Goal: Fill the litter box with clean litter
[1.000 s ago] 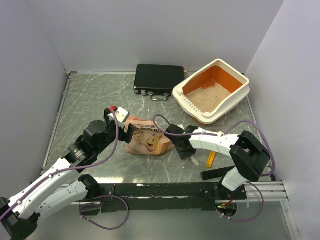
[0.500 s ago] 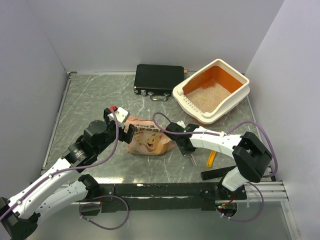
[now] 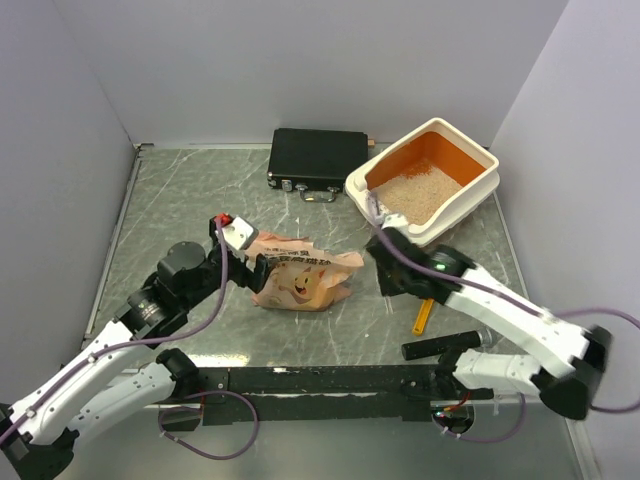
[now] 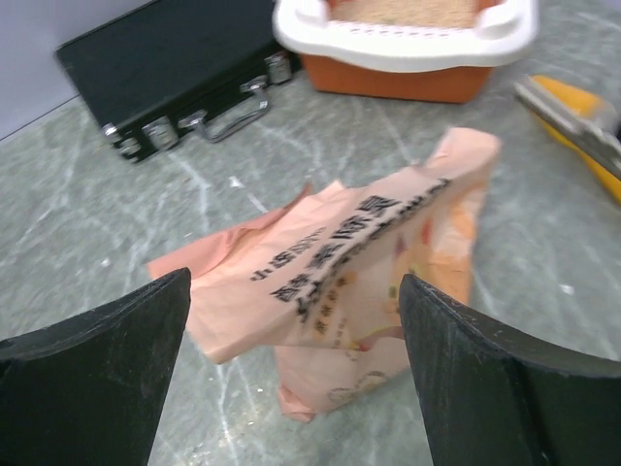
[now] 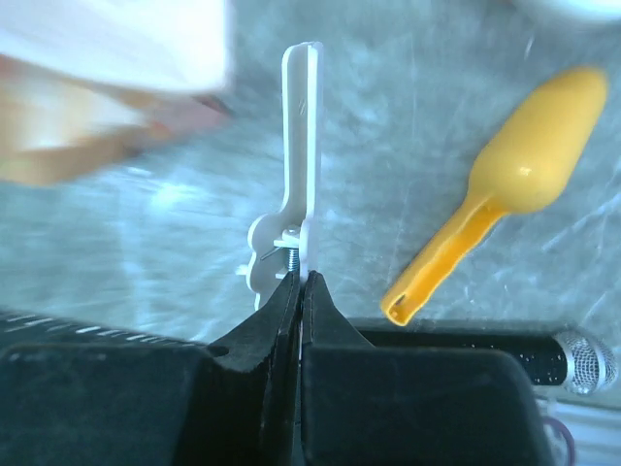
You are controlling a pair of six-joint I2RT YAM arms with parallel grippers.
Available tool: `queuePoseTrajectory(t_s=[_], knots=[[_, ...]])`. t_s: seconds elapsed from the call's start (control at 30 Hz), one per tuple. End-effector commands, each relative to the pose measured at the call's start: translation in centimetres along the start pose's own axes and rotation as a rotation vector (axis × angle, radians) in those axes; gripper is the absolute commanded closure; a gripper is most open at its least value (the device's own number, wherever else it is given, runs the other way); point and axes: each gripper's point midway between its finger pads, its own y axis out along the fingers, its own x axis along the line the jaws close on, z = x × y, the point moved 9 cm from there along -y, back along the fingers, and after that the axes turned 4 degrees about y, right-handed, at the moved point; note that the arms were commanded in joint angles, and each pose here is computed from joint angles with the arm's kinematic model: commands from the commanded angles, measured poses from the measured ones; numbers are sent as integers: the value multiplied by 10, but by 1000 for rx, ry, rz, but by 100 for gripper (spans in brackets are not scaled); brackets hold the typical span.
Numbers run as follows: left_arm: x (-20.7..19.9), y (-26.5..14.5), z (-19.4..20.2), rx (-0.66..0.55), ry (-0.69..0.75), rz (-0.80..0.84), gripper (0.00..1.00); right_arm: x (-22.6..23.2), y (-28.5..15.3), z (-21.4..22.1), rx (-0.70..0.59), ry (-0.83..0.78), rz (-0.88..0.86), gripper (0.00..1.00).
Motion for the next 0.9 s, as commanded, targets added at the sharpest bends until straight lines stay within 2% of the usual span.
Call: queuePoseTrajectory(t_s=[0.0,0.07,0.17,0.3,0.4,0.53,0.87], knots=[[-12,-13,-45,-106,-75,164,10,-12,-67,-21,-191,28,-200,100],[-18,-17,-58,-119,-115,244,10,-7,-90,-31,-313,35,-386,100],[-31,-23,-70,-168,-191,381,11,7,-117,-34,-373,-29,-672,100],[-42,-31,-86,-254,-291,496,9,20,-147,-29,-380,-156,-990,100],[-47,-36,-100,-293,-352,571,9,23,-161,-24,-395,-246,-1137,100],[-55,-35,-111,-321,-424,684,8,24,-175,-20,-432,-328,-1284,100],[-66,-41,-110,-366,-538,833,7,28,-183,-26,-512,-379,-1348,100]])
